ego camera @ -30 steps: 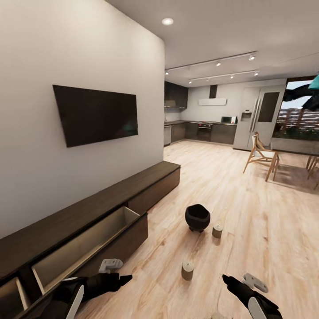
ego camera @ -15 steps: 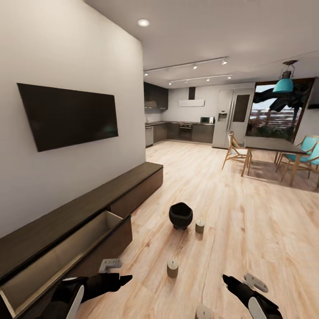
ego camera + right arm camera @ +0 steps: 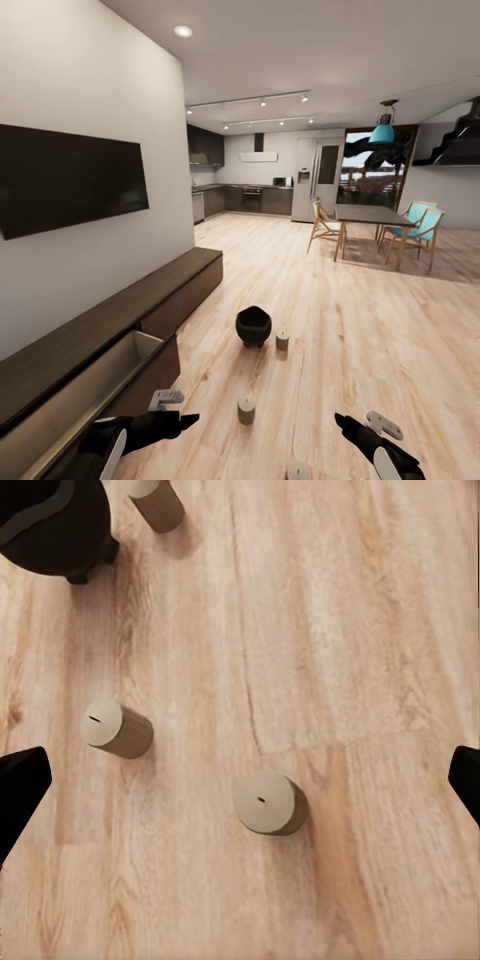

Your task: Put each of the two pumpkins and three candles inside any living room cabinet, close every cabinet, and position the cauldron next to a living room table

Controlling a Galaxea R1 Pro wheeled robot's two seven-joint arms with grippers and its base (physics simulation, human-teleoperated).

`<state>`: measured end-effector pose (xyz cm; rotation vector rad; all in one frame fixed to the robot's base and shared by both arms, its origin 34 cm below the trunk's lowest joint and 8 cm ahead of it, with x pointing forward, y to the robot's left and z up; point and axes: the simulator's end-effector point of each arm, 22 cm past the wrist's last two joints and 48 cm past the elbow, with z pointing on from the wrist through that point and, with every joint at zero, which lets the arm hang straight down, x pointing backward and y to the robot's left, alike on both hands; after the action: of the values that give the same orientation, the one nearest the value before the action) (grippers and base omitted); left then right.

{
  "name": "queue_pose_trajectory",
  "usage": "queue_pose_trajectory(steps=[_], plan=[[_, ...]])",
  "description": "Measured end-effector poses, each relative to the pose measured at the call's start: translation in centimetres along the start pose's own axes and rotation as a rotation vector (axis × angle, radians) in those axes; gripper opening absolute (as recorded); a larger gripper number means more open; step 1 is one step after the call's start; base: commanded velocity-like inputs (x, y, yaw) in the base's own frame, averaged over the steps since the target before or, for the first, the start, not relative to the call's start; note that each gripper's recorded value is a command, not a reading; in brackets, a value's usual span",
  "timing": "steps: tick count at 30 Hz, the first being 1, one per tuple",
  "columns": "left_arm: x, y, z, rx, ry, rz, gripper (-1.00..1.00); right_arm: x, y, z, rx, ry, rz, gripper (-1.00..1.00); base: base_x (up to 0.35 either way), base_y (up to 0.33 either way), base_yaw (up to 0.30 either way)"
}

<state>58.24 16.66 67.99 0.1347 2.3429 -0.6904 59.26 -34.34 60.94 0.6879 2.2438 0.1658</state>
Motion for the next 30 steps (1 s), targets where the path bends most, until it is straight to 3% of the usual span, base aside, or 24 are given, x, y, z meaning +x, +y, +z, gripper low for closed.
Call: queue_pose_trajectory(steps=[8, 18, 30], plan=[[-0.04, -0.01, -0.03, 0.0, -0.001, 0.001, 1.0, -0.04, 0.07, -0.02, -0.001, -0.001, -0.001, 1.0, 0.088, 0.183, -0.105], [-0.04, 0.05, -0.02, -0.002, -0.002, 0.002, 1.0, -0.04, 0.07, -0.02, 0.0, -0.001, -0.002, 1.0, 0.01, 0.013, -0.006], [-0.05, 0.05, -0.03, -0.003, -0.002, 0.002, 1.0, -0.07, 0.13, -0.03, -0.002, -0.003, -0.001, 1.0, 0.147, 0.001, 0.0]])
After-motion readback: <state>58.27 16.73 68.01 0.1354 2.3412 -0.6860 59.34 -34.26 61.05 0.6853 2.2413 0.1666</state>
